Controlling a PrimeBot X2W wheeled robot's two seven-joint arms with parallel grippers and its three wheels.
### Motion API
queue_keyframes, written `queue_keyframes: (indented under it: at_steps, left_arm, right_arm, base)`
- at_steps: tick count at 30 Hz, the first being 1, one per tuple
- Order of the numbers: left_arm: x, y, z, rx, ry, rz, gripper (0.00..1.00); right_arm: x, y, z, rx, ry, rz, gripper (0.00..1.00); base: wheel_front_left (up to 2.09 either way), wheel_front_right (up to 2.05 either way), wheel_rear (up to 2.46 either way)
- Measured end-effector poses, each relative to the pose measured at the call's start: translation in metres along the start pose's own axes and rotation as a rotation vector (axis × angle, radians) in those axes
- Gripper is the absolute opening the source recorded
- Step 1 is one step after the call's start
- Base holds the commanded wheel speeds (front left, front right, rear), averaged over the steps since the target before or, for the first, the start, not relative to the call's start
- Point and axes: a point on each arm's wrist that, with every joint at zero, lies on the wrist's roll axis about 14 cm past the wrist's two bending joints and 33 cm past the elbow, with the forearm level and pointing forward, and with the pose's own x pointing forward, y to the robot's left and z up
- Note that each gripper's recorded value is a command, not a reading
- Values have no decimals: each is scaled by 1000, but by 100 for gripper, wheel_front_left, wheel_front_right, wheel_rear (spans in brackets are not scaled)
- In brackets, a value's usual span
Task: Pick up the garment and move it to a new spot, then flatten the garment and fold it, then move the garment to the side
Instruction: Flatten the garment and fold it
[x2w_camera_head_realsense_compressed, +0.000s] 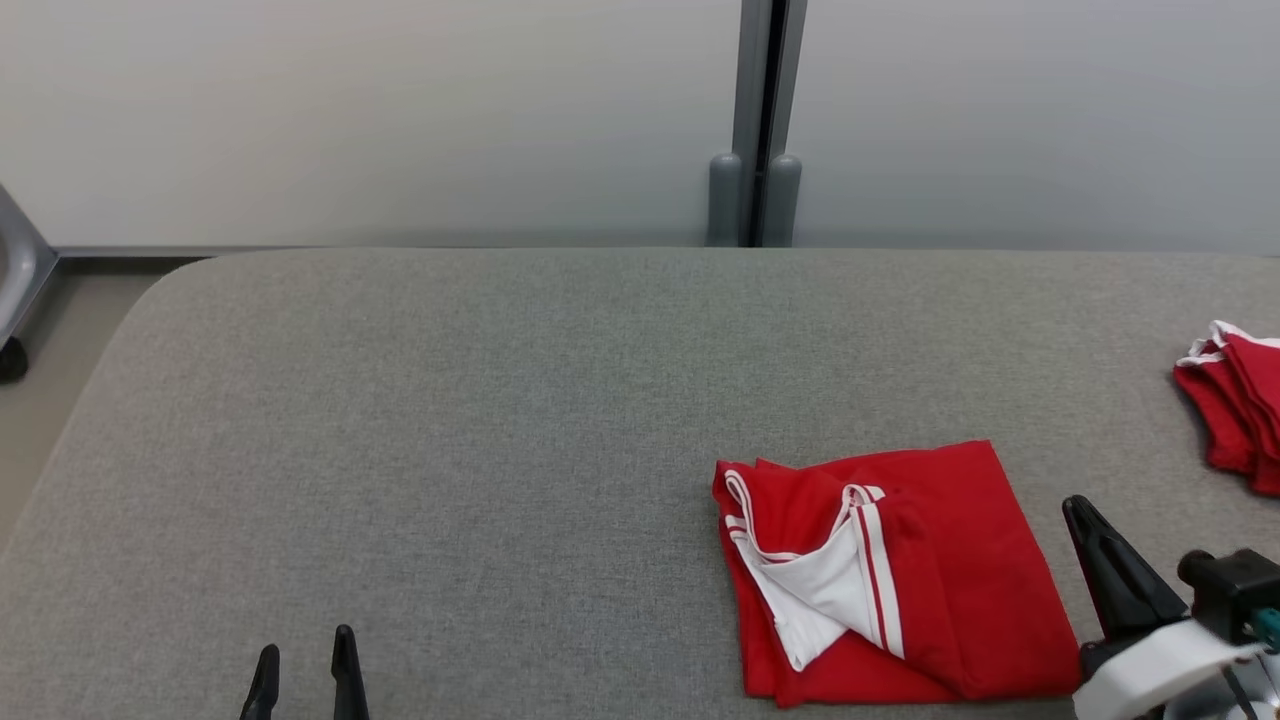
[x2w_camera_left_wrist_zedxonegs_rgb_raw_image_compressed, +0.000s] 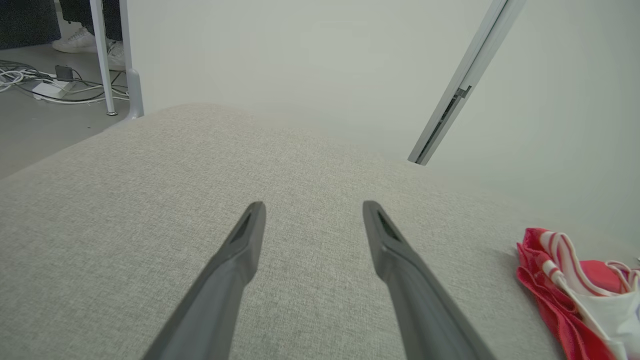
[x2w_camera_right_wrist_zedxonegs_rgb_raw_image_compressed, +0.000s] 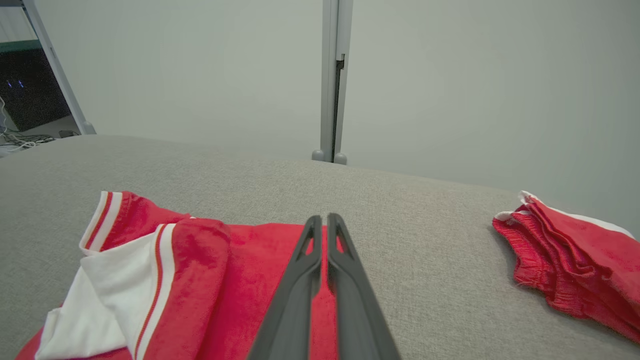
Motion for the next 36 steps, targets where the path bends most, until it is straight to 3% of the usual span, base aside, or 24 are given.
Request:
queue_keyframes:
  at_steps: [9, 19, 30, 36]
  left_arm:
    - [17, 5, -6, 17, 27, 30, 100]
    - [15, 12, -8, 7, 33, 62, 100]
    - [0, 15, 1, -23, -6, 68, 100]
    - [-14, 22, 2, -29, -18, 88, 100]
  right_arm:
    - [56, 34, -52, -12, 189, 133, 0]
    - [60, 68, -67, -8, 235, 253, 0]
    - [3, 147, -46, 119, 199, 510, 0]
    - [-37, 167, -53, 150, 256, 606, 0]
  base:
    - [0, 0, 0]
    - [0, 0, 0]
    - [0, 0, 0]
    - [0, 0, 0]
